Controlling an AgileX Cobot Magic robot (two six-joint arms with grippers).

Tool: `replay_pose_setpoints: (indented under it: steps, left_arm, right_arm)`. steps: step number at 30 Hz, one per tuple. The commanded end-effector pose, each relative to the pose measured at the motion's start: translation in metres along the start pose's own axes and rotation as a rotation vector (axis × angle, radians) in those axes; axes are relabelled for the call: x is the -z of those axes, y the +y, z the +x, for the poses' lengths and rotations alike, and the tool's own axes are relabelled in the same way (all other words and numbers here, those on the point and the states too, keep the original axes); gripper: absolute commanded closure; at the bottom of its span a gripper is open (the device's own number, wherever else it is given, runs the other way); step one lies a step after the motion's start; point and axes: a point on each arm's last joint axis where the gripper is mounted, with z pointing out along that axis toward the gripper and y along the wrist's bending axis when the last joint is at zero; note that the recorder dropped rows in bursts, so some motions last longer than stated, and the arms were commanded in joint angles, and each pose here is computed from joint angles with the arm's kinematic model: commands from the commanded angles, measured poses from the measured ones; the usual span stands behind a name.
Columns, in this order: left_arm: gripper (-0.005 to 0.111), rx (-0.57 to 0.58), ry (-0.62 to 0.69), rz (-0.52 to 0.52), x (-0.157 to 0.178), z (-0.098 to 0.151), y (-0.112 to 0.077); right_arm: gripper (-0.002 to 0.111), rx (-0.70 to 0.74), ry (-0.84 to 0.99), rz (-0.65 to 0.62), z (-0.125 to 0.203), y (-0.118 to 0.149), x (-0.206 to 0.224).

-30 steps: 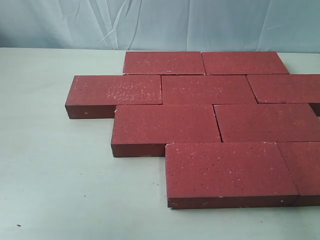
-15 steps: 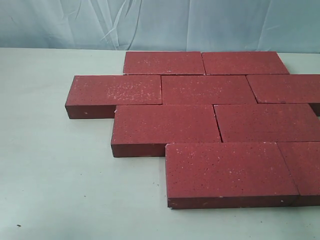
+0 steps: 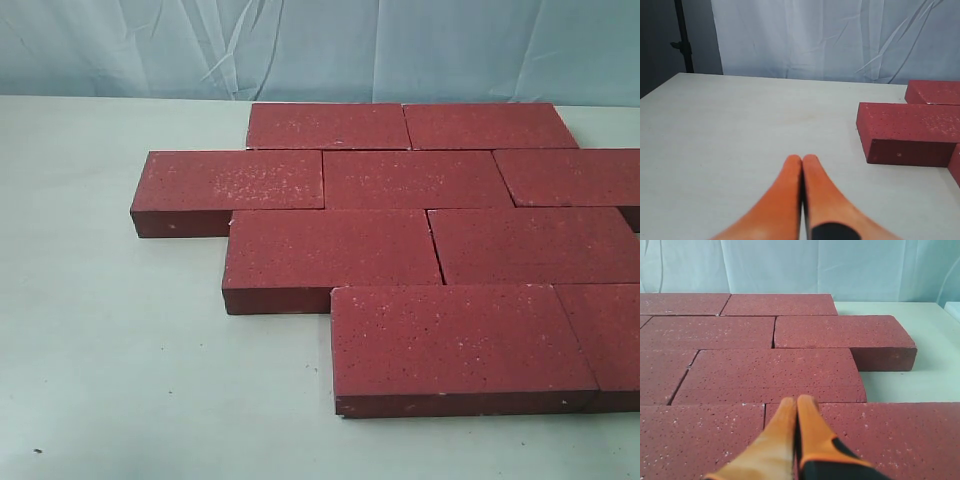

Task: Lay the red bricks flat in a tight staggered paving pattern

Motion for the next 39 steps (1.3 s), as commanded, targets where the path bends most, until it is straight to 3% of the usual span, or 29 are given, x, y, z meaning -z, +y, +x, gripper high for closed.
replay_pose_setpoints:
  steps: [1,39]
  left_arm:
    - [0.107,-0.009,-0.019,-0.003,0.0001,-0.0004,0.0003]
    - [0.107,-0.024,-0.021,-0.001,0.0001,-0.0005,0.0001]
  right_arm:
    - [0.109,0.002,-0.002,-0.002,0.0017,0.0001,-0.0004]
    - [0.109,0.000,-0.005,-0.002,0.0014,0.0002,-0.0004]
